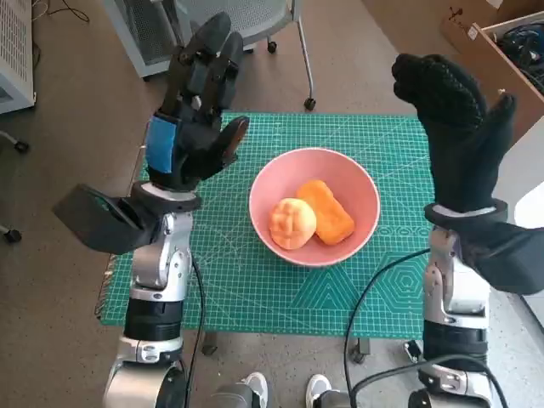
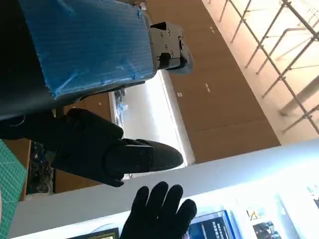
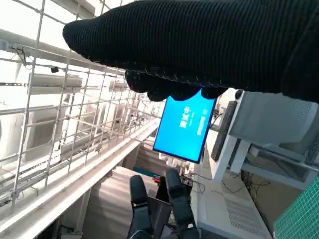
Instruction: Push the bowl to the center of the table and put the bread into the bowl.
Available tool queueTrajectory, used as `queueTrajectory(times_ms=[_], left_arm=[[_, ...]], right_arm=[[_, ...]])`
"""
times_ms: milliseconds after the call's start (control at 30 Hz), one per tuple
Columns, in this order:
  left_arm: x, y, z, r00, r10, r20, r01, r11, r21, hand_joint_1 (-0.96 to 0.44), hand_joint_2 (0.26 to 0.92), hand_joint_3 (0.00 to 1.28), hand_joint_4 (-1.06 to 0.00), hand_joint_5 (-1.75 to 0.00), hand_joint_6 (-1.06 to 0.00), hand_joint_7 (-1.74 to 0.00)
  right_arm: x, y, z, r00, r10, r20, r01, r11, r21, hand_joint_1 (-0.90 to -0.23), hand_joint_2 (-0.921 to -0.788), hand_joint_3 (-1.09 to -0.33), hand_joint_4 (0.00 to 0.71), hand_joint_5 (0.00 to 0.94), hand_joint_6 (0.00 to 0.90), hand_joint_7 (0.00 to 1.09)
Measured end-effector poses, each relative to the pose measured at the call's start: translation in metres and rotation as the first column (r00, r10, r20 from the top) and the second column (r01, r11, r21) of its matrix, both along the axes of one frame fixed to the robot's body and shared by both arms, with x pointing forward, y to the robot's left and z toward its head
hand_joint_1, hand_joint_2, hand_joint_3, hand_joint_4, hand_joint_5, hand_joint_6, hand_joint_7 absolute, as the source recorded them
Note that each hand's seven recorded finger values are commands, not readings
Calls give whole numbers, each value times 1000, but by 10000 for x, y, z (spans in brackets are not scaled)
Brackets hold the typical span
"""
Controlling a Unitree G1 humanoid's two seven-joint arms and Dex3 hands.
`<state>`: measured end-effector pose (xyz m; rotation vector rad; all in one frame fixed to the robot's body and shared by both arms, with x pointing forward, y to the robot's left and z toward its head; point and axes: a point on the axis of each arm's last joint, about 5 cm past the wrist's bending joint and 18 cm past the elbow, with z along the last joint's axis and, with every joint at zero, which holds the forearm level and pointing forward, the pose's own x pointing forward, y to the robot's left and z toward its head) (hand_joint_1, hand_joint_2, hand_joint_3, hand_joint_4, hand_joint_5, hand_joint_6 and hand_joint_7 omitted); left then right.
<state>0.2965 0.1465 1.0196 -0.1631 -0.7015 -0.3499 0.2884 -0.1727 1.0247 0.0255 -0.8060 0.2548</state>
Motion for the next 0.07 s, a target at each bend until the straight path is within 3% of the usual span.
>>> queueTrajectory(times_ms=[67], left_arm=[[-1, 0, 1, 1000, 0, 3, 0, 1000, 1, -604, 921, 319, -105, -65, 1, -542]], right_arm=[[0, 1, 2, 1000, 1, -1, -1, 1000, 0, -615, -921, -636, 300, 1, 192, 439]])
